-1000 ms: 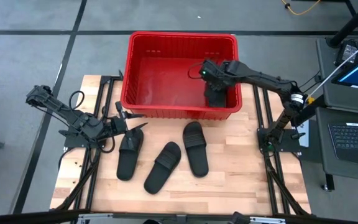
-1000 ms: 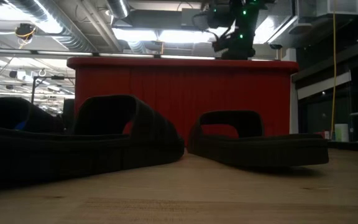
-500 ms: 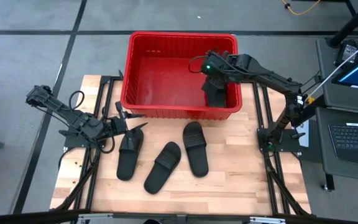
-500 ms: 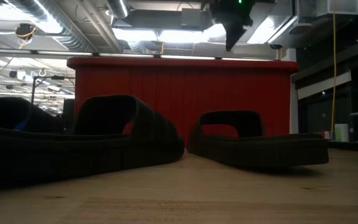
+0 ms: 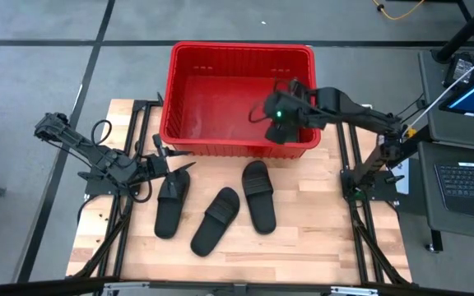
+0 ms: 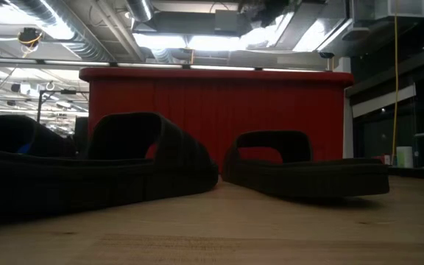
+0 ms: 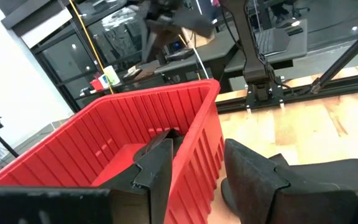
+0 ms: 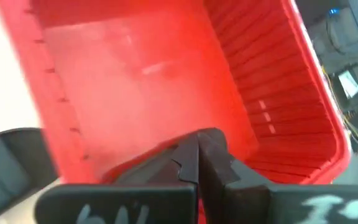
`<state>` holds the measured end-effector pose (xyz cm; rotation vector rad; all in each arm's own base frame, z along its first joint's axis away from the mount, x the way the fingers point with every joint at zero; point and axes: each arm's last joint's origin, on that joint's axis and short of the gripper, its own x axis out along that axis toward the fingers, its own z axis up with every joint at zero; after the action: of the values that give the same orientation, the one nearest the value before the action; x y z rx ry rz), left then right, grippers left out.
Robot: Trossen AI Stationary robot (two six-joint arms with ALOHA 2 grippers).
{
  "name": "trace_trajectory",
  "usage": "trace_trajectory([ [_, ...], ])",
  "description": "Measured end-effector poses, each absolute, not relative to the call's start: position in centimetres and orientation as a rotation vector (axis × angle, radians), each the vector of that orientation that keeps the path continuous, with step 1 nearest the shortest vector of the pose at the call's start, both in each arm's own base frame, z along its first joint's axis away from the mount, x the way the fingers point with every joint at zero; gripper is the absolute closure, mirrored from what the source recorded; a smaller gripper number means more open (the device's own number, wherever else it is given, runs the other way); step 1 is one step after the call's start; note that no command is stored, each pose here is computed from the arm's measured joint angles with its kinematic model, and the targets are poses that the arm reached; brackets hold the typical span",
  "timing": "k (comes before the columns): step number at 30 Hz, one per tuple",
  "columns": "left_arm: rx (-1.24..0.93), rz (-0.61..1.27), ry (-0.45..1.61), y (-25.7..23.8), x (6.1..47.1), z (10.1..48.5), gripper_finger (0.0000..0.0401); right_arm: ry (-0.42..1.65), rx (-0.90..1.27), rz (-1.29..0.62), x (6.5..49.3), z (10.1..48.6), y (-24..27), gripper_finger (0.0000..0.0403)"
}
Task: Pick and place slides into bin
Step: Put the right black slide into the red bin
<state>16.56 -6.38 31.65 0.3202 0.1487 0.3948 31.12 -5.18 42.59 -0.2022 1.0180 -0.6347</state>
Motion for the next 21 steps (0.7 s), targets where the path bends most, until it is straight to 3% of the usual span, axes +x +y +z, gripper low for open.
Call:
trace_trajectory([
  [9, 0.290, 0.372, 0.119, -6.7, 16.2, 32.0, 0.0261, 1.012, -0.203, -0.698, 30.2, 41.8, 0.3, 0.0402],
  [21, 0.270, 0.280, 0.100, -8.2, 15.4, 32.0, 0.0261, 0.754, -0.089, -0.542, 27.4, 34.6, 9.0, 0.0403],
])
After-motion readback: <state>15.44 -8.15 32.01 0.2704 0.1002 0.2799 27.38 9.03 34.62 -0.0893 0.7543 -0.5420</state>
